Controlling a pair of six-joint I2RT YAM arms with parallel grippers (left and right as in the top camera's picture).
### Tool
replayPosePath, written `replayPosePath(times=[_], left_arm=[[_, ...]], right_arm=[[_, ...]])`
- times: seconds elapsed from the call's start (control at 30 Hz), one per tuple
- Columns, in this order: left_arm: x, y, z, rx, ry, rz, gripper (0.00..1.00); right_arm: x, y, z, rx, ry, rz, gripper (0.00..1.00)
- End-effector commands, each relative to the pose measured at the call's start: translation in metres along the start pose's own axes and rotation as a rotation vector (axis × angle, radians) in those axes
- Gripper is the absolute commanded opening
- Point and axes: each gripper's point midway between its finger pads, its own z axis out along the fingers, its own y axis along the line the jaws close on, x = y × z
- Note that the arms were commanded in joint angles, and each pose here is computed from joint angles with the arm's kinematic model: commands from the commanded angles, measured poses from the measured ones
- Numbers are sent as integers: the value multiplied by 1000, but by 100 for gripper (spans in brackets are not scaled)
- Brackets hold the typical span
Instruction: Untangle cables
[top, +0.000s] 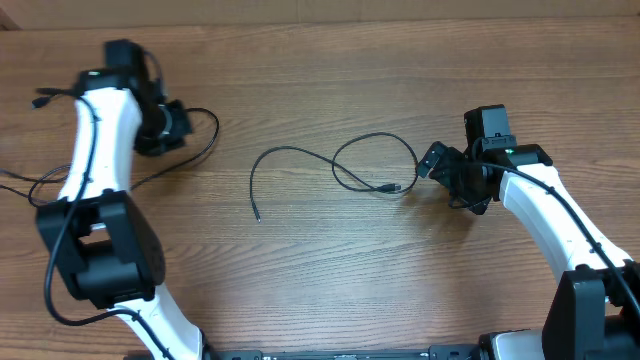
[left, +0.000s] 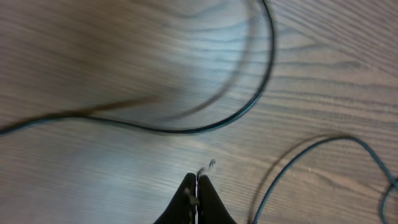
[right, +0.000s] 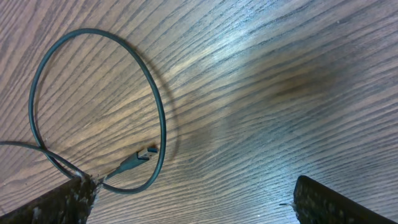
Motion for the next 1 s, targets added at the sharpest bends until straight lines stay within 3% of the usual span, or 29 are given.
replayPosePath(times=[0.0,0.53,0.7,0.87,0.97], left_arm=[[5,-4,17,-69,-26,77,4],[-17,10,73,-168,-245,148,4],[-17,1,75,-118,-245,162,4],[-7,-29,77,53,-205,280,5],[-2,-34,78,82,-183,304,6]], right_arm=[[-7,8,-7,-27,-25,-8,100],[-7,8,-7,-27,-25,-8,100],[-7,8,-7,-27,-25,-8,100],[-7,8,-7,-27,-25,-9,100],[-7,8,-7,-27,-25,-8,100]])
